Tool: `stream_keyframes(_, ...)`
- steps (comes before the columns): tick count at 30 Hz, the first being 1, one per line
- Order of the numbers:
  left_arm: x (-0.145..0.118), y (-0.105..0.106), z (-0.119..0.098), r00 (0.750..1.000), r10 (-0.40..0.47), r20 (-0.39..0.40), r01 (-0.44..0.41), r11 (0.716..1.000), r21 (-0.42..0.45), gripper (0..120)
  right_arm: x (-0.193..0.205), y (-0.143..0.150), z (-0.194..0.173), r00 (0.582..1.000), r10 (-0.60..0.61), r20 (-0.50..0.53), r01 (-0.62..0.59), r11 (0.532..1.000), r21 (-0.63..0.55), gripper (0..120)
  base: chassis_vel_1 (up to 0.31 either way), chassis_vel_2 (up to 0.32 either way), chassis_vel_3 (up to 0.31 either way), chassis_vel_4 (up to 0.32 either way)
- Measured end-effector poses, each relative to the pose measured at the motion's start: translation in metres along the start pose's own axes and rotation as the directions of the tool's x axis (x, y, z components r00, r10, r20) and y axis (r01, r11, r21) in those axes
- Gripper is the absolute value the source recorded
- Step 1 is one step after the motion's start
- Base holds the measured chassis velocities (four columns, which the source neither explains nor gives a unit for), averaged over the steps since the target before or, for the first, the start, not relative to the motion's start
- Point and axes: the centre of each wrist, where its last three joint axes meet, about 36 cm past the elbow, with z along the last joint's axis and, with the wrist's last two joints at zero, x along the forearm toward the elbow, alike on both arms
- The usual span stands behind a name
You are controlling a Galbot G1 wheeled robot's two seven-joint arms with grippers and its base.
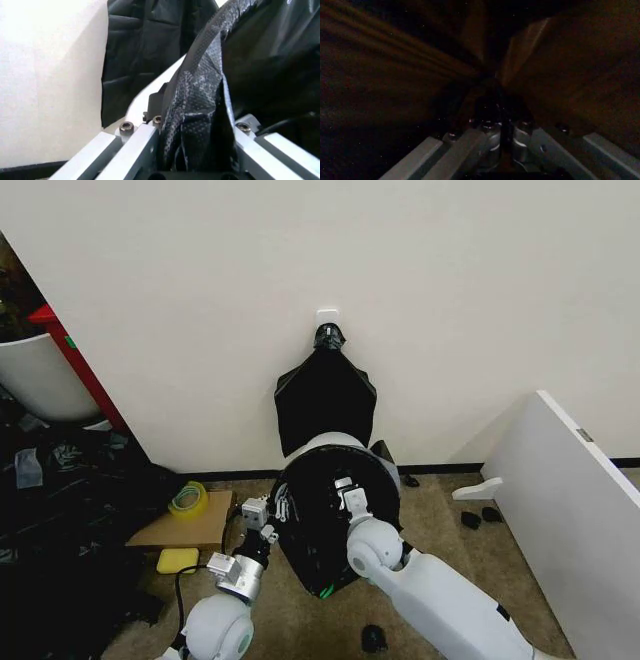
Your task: Place the garbage bag over the trash bin.
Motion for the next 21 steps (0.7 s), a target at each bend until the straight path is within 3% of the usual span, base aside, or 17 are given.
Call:
stream_keyframes(6, 0.000, 0.005, 0.002, 1.000, -0.007, -0.007, 0.007, 1.000, -0.011, 1, 0.002, -0.005, 0.000, 0.992, -0.019, 0.123, 0.022, 0.999, -0.023, 0, 0.000, 0.000, 0.000, 0.000)
stream_keyframes(9, -0.003, 0.012, 0.006, 1.000, -0.017, -0.010, 0.017, 1.000, -0.025, 1, 0.010, -0.009, 0.006, 0.957, -0.066, 0.281, 0.082, 0.996, -0.046, 0, 0.000, 0.000, 0.000, 0.000)
stream_keyframes(11, -0.005, 0.015, 0.007, 1.000, -0.026, -0.005, 0.026, 0.999, -0.027, 1, 0.021, -0.007, 0.011, 0.945, -0.102, 0.312, 0.130, 0.989, -0.068, 0, 0.000, 0.000, 0.000, 0.000)
stream_keyframes(16, -0.010, 0.019, 0.007, 0.999, -0.035, 0.002, 0.035, 0.999, -0.028, 1, 0.049, 0.002, 0.007, 0.951, -0.171, 0.257, 0.214, 0.965, -0.151, 0, 0.000, 0.000, 0.000, 0.000)
stream_keyframes(19, -0.012, 0.020, 0.007, 0.999, -0.038, 0.004, 0.038, 0.999, -0.027, 1, 0.065, 0.007, -0.007, 0.974, -0.199, 0.105, 0.217, 0.955, -0.201, 0, 0.000, 0.000, 0.000, 0.000)
stream_keyframes(21, -0.012, 0.019, 0.008, 0.999, -0.038, 0.004, 0.038, 0.999, -0.026, 1, 0.065, 0.008, -0.010, 0.977, -0.200, 0.067, 0.210, 0.956, -0.205, 0, 0.000, 0.000, 0.000, 0.000)
